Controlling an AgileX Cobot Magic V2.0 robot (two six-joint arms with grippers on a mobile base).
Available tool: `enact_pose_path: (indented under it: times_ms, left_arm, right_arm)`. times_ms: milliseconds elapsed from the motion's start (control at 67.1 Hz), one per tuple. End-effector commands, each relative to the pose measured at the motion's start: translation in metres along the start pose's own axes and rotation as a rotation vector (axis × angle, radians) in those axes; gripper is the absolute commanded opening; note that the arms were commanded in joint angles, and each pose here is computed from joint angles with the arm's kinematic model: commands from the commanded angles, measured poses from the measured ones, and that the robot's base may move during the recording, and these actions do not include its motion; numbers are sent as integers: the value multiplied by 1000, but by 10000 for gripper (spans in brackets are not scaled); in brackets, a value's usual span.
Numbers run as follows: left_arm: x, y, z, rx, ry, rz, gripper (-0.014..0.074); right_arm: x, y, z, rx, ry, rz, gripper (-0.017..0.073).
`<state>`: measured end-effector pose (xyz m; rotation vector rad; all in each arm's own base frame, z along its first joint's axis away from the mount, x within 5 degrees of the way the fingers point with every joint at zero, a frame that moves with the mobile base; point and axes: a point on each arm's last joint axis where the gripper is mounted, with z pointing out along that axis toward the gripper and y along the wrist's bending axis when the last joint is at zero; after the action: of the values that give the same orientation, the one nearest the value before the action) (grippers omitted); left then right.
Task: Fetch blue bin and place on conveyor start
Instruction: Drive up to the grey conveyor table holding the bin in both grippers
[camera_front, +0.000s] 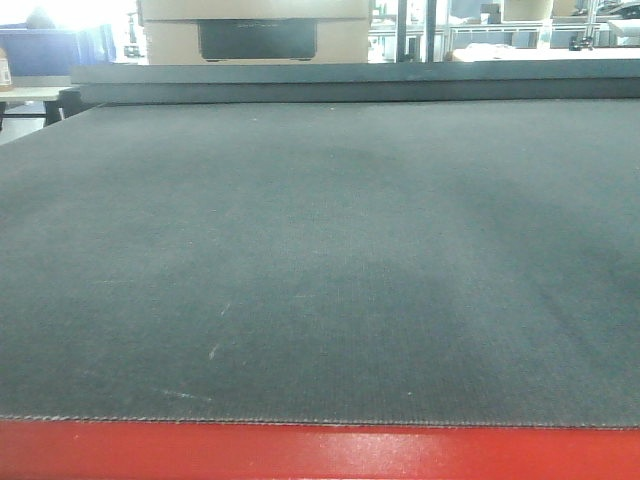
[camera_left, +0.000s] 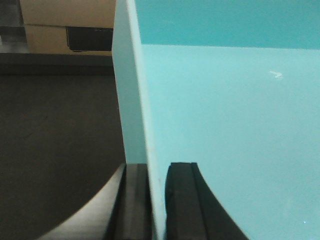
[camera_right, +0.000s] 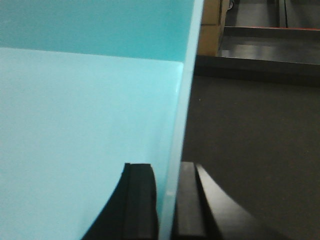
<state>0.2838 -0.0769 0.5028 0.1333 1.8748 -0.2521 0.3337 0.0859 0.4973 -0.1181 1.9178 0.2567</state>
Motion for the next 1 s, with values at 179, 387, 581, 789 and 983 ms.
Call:
enact_pose_path:
  times_ms: [179, 387, 581, 789, 983]
  left_arm:
    - [-8, -4, -10, 34, -54, -20, -111]
    - [-8, -4, -10, 34, -54, -20, -111]
    - [-8, -4, -10, 34, -54, -20, -111]
    - [-8, -4, -10, 34, -54, -20, -111]
    - [-8, -4, -10, 35, -61, -20, -111]
  right_arm:
    - [-10, 1, -5, -10, -90, -14, -153]
    - [-10, 1, -5, -10, -90, -14, -153]
    - [-10, 1, -5, -10, -90, -14, -153]
    - [-10, 1, -5, -10, -90, -14, -153]
    - [-10, 1, -5, -10, -90, -14, -153]
